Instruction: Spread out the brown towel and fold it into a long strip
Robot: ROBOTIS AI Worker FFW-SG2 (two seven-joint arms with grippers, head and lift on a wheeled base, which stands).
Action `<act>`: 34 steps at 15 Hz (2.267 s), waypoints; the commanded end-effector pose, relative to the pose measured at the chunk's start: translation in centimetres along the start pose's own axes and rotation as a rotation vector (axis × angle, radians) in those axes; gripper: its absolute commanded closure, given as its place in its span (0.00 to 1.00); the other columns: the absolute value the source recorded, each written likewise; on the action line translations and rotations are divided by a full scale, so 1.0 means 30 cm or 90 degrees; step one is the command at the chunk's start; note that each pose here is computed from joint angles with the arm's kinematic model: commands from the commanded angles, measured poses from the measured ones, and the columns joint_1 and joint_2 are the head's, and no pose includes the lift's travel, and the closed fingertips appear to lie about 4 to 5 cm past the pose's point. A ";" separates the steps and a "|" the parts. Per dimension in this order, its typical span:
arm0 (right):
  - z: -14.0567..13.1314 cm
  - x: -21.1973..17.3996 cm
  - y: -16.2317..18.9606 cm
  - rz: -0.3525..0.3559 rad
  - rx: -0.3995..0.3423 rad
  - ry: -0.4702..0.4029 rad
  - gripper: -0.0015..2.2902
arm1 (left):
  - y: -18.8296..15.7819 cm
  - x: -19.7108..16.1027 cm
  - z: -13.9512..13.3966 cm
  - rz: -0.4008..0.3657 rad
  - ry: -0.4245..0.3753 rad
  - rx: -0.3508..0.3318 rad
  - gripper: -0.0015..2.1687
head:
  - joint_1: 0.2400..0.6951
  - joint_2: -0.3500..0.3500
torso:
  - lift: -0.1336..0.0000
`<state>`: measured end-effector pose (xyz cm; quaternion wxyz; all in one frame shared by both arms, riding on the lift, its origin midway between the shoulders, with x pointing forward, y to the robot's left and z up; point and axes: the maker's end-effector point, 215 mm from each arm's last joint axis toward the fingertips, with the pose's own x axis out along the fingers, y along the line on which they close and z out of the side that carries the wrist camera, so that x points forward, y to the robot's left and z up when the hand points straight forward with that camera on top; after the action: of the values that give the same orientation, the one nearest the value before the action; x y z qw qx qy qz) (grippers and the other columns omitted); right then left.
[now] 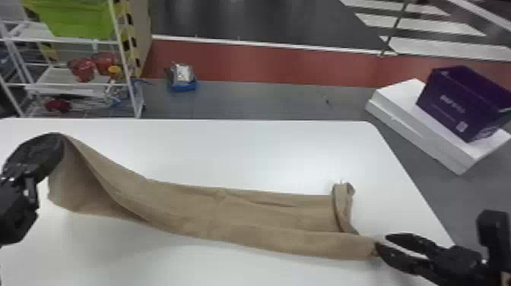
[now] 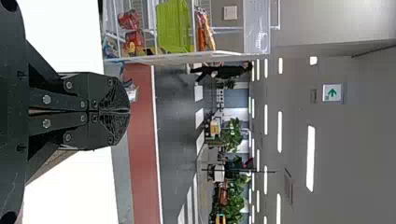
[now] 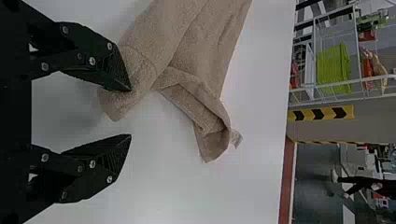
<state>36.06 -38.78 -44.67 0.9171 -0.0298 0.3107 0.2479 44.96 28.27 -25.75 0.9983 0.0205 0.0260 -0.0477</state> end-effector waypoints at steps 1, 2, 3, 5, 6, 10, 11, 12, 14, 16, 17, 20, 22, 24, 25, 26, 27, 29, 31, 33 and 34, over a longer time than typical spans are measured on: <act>-0.006 0.022 0.018 0.012 0.004 0.010 0.34 | 0.005 -0.001 0.001 0.000 0.000 0.001 0.88 | 1.00 0.28 | 0.08; -0.004 0.024 0.031 0.021 0.005 0.008 0.35 | 0.008 0.000 0.004 0.000 -0.001 0.003 0.88 | 1.00 0.29 | 0.08; 0.003 0.021 0.036 0.028 0.004 0.005 0.48 | 0.011 -0.001 0.004 0.001 -0.001 0.003 0.88 | 1.00 0.31 | 0.08; 0.022 0.003 0.031 0.029 0.003 -0.004 0.57 | 0.013 0.002 0.011 0.002 -0.004 0.003 0.88 | 1.00 0.32 | 0.08; 0.039 -0.013 0.033 0.031 -0.001 -0.013 0.57 | 0.015 0.004 0.011 0.002 -0.004 0.004 0.88 | 1.00 0.32 | 0.08; 0.203 -0.179 -0.066 -0.040 -0.045 -0.084 0.57 | 0.043 0.006 0.032 0.010 -0.010 0.000 0.88 | 1.00 0.31 | 0.08; 0.244 -0.219 -0.098 -0.061 -0.053 -0.098 0.57 | 0.047 0.004 0.034 0.012 -0.009 0.000 0.88 | 1.00 0.30 | 0.08; 0.303 -0.275 -0.131 -0.080 -0.057 -0.125 0.57 | 0.045 0.001 0.057 0.011 -0.015 0.000 0.88 | 1.00 0.28 | 0.08; 0.392 -0.367 -0.173 -0.105 -0.055 -0.171 0.57 | 0.038 -0.012 0.090 0.008 -0.012 -0.007 0.88 | 1.00 0.24 | 0.08; 0.454 -0.447 -0.200 -0.120 -0.047 -0.210 0.57 | 0.034 -0.034 0.139 0.007 -0.013 -0.011 0.88 | 1.00 0.20 | 0.08; 0.474 -0.475 -0.202 -0.119 -0.043 -0.223 0.57 | 0.029 -0.054 0.179 0.004 -0.025 -0.013 0.88 | 1.00 0.19 | 0.08; 0.532 -0.568 -0.179 -0.118 -0.029 -0.248 0.57 | -0.007 -0.103 0.282 -0.015 -0.044 -0.010 0.88 | 1.00 0.14 | 0.08; 0.562 -0.653 -0.157 -0.123 -0.017 -0.275 0.57 | 0.000 -0.130 0.332 -0.014 -0.051 -0.008 0.88 | 1.00 0.11 | 0.08; 0.605 -0.793 -0.125 -0.128 -0.003 -0.316 0.57 | -0.003 -0.149 0.375 -0.020 -0.063 -0.011 0.88 | 1.00 0.09 | 0.08; 0.630 -0.837 -0.106 -0.122 0.008 -0.334 0.57 | -0.002 -0.159 0.377 -0.024 -0.056 -0.007 0.88 | 0.96 0.07 | 0.08; 0.639 -0.872 -0.083 -0.111 0.024 -0.344 0.57 | -0.012 -0.175 0.381 -0.038 -0.046 -0.003 0.88 | 0.94 0.06 | 0.08; 0.660 -0.913 -0.064 -0.108 0.025 -0.361 0.57 | -0.027 -0.189 0.390 -0.046 -0.039 -0.011 0.88 | 0.92 0.05 | 0.08; 0.670 -0.960 -0.037 -0.105 0.031 -0.372 0.57 | -0.028 -0.217 0.406 -0.056 -0.035 -0.022 0.88 | 0.90 0.02 | 0.08; 0.673 -1.010 -0.015 -0.101 0.032 -0.388 0.57 | -0.032 -0.236 0.407 -0.066 -0.024 -0.020 0.88 | 0.89 0.01 | 0.08; 0.677 -1.048 0.007 -0.096 0.024 -0.400 0.57 | -0.023 -0.260 0.393 -0.068 -0.009 -0.009 0.88 | 0.89 0.00 | 0.08; 0.667 -1.055 0.011 -0.093 0.028 -0.402 0.57 | -0.017 -0.268 0.382 -0.063 -0.002 -0.003 0.88 | 0.89 0.00 | 0.08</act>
<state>25.87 -47.95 -10.11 0.9838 0.0432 0.0162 0.1735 37.88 27.55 -13.51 0.9943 0.0111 0.0177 -0.1043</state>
